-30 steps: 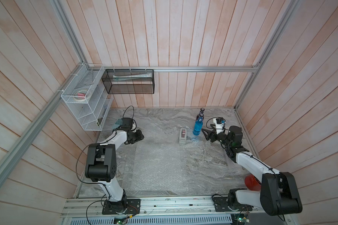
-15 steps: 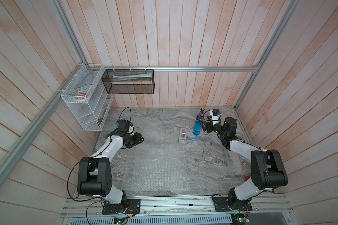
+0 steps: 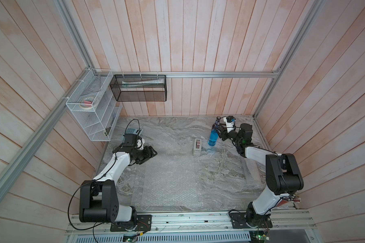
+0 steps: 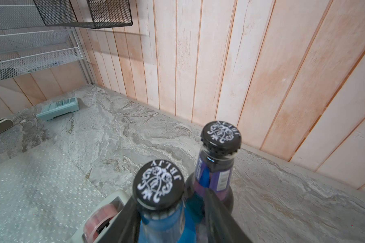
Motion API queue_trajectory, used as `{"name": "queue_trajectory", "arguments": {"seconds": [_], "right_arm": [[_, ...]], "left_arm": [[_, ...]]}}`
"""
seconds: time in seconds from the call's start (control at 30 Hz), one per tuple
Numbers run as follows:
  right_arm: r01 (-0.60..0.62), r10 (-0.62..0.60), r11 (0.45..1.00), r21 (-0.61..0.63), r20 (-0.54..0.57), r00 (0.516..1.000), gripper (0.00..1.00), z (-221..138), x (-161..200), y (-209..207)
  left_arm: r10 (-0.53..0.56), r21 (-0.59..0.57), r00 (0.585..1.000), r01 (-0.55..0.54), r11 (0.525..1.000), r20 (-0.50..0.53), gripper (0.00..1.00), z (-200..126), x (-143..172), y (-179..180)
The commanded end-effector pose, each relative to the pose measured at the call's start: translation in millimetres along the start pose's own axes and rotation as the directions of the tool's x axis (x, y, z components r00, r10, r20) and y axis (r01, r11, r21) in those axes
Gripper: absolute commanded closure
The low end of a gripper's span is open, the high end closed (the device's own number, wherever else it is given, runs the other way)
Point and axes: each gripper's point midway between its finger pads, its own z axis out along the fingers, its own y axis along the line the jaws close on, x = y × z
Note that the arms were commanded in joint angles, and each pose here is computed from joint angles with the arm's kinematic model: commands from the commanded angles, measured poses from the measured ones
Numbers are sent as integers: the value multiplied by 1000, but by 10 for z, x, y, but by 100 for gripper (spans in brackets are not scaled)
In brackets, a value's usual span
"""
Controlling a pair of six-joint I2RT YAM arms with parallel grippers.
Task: Wrap wine bottles in bubble wrap
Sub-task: Pick up the wine bottle from the center of the board.
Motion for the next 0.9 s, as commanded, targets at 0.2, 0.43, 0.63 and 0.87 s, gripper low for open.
{"name": "queue_trajectory", "arguments": {"seconds": [0.2,0.43,0.63,0.87], "right_arm": [[39,-37,998,-40,42,998,65,90,-113,36],[93,-88,994,-53,91,992,83,-90,-361,172],[144,-138,988,-55,105,985,85,-394,-638,356],[163,-153,974,-159,71,986,86,-783,-686,939]], "left_arm": [[3,144,999,-8,990,37,15,-211,54,-306],[8,207,998,-20,978,55,10,-333,25,-461],[14,221,997,-30,975,77,5,-440,-30,-513],[17,212,996,-35,977,84,1,-498,-41,-476]]}}
